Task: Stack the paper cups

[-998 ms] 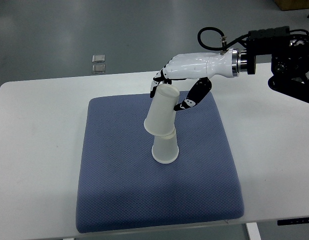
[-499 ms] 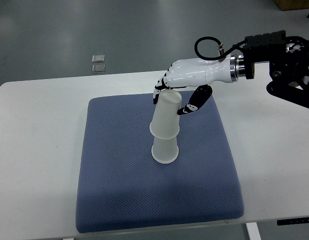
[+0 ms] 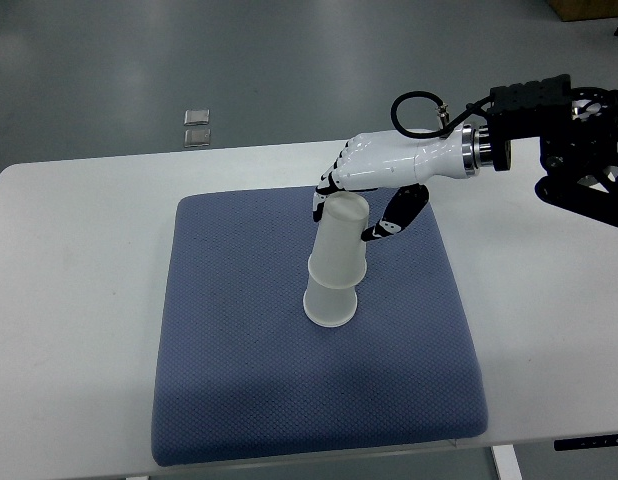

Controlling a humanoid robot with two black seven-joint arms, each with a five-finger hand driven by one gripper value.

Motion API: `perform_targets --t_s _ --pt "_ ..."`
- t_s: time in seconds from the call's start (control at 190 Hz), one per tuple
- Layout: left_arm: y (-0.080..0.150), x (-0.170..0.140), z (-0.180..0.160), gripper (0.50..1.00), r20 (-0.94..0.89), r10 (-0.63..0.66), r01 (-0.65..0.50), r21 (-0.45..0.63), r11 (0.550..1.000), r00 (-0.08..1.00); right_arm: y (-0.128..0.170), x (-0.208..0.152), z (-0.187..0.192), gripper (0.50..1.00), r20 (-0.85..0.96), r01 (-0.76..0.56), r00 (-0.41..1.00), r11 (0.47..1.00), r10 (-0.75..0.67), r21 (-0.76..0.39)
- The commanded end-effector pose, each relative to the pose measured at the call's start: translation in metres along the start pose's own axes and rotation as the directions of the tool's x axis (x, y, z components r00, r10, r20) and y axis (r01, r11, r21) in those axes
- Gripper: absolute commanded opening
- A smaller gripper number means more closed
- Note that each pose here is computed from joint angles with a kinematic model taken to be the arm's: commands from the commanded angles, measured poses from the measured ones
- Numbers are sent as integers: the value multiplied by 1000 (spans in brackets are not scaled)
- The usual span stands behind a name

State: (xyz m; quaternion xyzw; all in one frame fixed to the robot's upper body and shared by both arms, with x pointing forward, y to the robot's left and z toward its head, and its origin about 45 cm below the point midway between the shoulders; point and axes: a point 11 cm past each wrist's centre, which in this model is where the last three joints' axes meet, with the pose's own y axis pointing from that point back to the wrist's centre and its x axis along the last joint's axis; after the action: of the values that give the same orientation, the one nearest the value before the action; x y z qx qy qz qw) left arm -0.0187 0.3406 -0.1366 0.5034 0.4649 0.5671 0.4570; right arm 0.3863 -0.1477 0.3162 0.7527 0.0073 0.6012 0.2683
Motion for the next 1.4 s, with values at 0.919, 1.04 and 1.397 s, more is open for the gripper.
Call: perform_targets --t_s 0.919,1.04,1.397 --pt "0 0 0 1000 0 0 0 0 1000 1000 2 -12 -12 891 64 -34 998 996 29 79" --pt "0 0 0 1000 0 0 0 0 1000 1000 5 -3 -8 891 195 -118 975 991 104 61" --pt "0 0 0 1000 0 0 0 0 1000 1000 33 -3 85 891 689 -387 464 827 557 -408"
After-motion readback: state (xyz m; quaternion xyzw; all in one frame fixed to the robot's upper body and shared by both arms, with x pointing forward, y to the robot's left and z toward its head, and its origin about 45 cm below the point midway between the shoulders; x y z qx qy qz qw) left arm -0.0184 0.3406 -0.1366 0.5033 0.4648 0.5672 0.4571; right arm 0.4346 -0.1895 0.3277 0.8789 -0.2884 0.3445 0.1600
